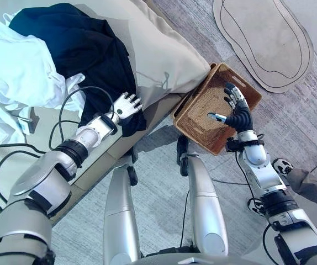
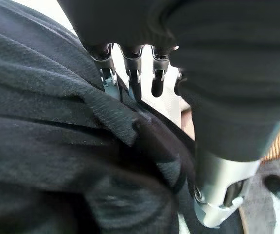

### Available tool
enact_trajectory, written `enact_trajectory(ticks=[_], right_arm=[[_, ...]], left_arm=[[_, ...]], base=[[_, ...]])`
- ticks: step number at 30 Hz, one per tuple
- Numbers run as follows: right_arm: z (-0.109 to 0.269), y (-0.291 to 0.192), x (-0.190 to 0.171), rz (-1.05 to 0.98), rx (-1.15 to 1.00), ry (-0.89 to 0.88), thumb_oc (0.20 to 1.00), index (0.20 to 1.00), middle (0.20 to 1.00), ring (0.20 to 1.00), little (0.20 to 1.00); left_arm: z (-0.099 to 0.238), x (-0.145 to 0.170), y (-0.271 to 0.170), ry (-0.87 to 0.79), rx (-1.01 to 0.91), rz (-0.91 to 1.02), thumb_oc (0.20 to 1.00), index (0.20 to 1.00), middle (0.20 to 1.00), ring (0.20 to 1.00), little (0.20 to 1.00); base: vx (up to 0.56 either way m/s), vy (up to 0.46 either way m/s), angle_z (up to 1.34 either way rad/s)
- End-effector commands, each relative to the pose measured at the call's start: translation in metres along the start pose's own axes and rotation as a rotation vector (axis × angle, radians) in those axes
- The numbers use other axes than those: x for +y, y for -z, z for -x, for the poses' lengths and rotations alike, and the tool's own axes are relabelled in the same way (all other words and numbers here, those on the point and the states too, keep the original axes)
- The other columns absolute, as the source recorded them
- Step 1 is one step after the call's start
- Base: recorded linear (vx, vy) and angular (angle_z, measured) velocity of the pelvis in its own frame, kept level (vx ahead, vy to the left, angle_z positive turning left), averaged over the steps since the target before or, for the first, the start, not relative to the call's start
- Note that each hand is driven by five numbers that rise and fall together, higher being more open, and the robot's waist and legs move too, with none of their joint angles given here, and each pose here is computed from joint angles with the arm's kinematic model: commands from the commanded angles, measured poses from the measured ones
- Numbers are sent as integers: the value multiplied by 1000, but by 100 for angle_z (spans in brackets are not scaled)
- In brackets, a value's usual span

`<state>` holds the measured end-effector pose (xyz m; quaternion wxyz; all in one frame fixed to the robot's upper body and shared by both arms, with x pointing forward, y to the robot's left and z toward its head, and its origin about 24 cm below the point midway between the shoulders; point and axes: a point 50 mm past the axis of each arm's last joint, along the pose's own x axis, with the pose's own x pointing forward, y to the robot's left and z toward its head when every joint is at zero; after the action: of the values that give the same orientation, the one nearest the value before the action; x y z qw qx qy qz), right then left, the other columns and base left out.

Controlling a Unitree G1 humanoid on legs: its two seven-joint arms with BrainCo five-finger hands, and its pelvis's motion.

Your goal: Pick up clothes into the bucket

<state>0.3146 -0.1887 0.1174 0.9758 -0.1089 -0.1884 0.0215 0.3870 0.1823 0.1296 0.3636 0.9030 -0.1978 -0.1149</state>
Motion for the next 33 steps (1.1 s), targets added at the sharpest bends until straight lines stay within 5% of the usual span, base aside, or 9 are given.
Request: enact_trajectory(ticks=[1,11,21,26,33], right_arm=[[6,-16,3,-19,-91,-65,1000,1000,1000,1000,1000],[8,-10,6,-16,-61,-90,1000,1000,1000,1000,1000],[14,11,4,36,33,-55,1000,1000,1000,1000,1000],[27,29,-3,64,120,-4,1000,1000,1000,1000,1000],[38,61,6,50,291,13,1000,1000,1000,1000,1000]], left_arm=[[5,-12,0,47,7,2,200,200,200,200,200],[9,-21,-4,90,8,34,200,200,200,200,200],[-1,4,-24,-61,1,168,200,200,200,200,200],[9,29,-24,-262,82,420,200,200,200,200,200],[48,83,-42,-639,-37,1114,200,200,200,200,200]], base=[[0,0,0],[0,0,0],[29,-20,3],[82,-38,11],[99,-26,16]])
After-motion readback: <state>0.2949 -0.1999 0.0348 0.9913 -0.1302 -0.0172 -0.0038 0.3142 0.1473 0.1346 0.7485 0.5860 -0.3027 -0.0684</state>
